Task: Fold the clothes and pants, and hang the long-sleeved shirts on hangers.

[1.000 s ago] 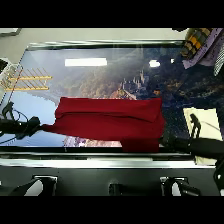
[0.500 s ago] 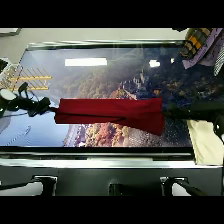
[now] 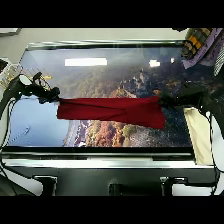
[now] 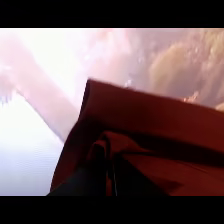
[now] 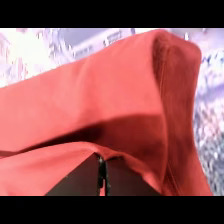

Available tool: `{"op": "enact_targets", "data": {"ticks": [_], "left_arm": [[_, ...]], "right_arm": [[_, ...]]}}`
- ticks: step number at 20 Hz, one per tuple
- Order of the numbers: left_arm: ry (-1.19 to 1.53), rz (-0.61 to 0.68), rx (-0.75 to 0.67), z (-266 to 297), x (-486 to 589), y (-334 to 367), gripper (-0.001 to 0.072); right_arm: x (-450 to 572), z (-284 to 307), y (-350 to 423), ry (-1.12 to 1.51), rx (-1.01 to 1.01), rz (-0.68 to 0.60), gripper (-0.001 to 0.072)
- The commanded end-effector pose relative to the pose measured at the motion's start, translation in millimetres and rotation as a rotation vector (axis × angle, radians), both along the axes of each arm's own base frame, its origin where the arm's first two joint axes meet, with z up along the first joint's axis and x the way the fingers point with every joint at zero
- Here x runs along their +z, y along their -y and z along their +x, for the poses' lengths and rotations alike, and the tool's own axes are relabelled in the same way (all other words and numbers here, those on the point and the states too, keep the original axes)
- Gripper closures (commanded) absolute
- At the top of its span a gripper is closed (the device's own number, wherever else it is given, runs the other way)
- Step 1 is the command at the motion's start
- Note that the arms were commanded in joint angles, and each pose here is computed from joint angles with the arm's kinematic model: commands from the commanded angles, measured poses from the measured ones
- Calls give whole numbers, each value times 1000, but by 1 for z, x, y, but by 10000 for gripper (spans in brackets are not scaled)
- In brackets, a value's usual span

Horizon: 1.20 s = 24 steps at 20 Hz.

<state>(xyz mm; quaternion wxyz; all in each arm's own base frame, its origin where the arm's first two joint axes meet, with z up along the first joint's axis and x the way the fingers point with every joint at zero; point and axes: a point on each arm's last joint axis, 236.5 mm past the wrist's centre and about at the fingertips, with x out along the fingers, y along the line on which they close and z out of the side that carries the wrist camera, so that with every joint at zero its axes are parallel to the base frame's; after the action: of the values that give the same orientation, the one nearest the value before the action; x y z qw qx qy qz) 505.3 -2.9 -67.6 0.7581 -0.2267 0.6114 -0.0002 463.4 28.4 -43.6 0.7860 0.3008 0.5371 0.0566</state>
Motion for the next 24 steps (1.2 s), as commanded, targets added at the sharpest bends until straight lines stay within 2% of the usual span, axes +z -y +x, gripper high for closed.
{"op": "enact_targets", "data": {"ticks": [1, 5, 6, 7, 10, 11, 13, 14, 17, 21, 24], "left_arm": [[-3, 39, -11, 19, -8, -9, 697], [-43, 39, -23, 18, -27, -8, 695], [-45, 39, -26, 18, -28, -7, 689], [-41, 40, -27, 19, -27, -6, 636], [-13, 44, -30, 25, -6, -11, 293], [1, 52, -31, 27, 7, -14, 238], [13, 113, -52, 24, 37, -27, 223], [10, 158, -60, 20, 54, -36, 153], [16, 244, -45, 5, 101, -48, 147], [25, 320, -11, -16, 144, -48, 147], [17, 323, -26, -25, 153, -39, 147]], "right_arm": [[-7, 13, 4, -2, -31, -6, 681], [-22, 9, -1, -47, -35, 29, 678], [-22, 9, -4, -51, -38, 42, 641], [-20, 9, -6, -52, -40, 58, 552], [-2, 3, -15, -82, 29, 86, 315], [10, -1, -13, -92, 70, 78, 259], [31, -4, 16, -98, 102, 14, 180], [36, -5, 36, -99, 82, -7, 141], [25, -15, 72, -141, 30, 28, 42], [-5, -21, 49, -191, 126, 154, 33], [-28, -20, 33, -221, 168, 182, 33]]}}
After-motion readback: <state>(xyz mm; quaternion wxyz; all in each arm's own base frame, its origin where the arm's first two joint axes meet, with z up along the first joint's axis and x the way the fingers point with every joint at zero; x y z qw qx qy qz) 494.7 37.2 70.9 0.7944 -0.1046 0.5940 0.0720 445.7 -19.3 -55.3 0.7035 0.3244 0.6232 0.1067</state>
